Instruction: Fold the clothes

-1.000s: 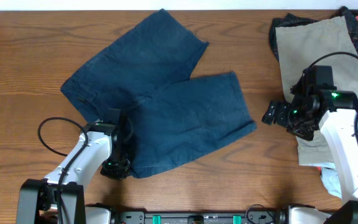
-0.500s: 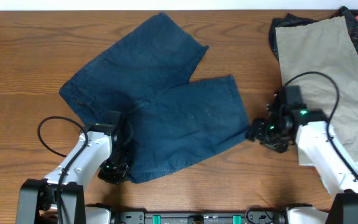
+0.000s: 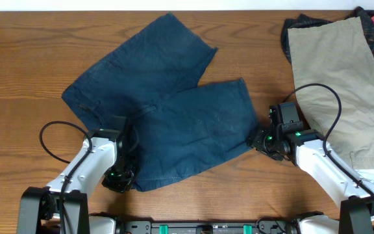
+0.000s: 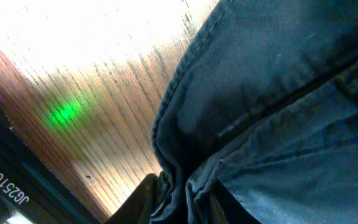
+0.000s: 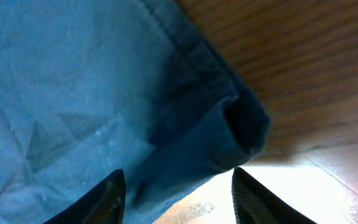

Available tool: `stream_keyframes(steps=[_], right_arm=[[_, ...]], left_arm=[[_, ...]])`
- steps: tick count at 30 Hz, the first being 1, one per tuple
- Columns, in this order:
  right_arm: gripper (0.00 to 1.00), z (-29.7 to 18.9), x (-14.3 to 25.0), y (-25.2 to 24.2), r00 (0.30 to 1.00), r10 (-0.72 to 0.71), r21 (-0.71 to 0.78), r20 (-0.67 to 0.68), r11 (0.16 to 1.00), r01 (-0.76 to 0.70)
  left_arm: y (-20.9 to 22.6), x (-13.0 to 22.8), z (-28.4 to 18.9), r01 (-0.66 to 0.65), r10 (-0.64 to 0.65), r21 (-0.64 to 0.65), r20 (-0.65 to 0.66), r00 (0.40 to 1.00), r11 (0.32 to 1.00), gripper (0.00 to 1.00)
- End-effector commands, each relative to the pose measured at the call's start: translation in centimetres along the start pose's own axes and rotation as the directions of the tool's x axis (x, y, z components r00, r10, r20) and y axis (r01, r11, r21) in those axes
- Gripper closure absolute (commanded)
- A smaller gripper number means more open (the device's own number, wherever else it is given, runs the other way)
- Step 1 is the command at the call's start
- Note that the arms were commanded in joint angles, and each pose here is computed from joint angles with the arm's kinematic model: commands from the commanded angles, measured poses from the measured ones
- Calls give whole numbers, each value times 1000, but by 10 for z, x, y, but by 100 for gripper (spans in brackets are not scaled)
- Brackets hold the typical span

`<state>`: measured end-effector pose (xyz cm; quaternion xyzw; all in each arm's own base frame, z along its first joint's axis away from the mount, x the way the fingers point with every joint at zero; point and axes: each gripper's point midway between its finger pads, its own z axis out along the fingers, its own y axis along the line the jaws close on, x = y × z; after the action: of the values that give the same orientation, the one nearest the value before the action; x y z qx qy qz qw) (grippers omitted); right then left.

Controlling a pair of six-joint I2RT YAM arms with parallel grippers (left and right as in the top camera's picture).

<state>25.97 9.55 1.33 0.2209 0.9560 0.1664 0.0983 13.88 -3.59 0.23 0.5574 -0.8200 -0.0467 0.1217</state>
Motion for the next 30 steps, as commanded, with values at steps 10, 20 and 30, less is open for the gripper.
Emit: stream_keyframes(steps=[10, 20, 30], right_arm=[[51, 22, 2, -11, 1000, 30, 76, 1, 997, -30], [99, 16, -29, -12, 997, 41, 54, 69, 998, -45], [99, -90, -65, -41, 983, 78, 148, 169, 984, -103]], left_arm=[[6, -3, 2, -5, 6, -26, 21, 1000, 1000, 75], [-4, -4, 0, -112, 111, 9, 25, 993, 994, 75], [-55, 25, -42, -382, 403, 248, -41, 914, 891, 94]])
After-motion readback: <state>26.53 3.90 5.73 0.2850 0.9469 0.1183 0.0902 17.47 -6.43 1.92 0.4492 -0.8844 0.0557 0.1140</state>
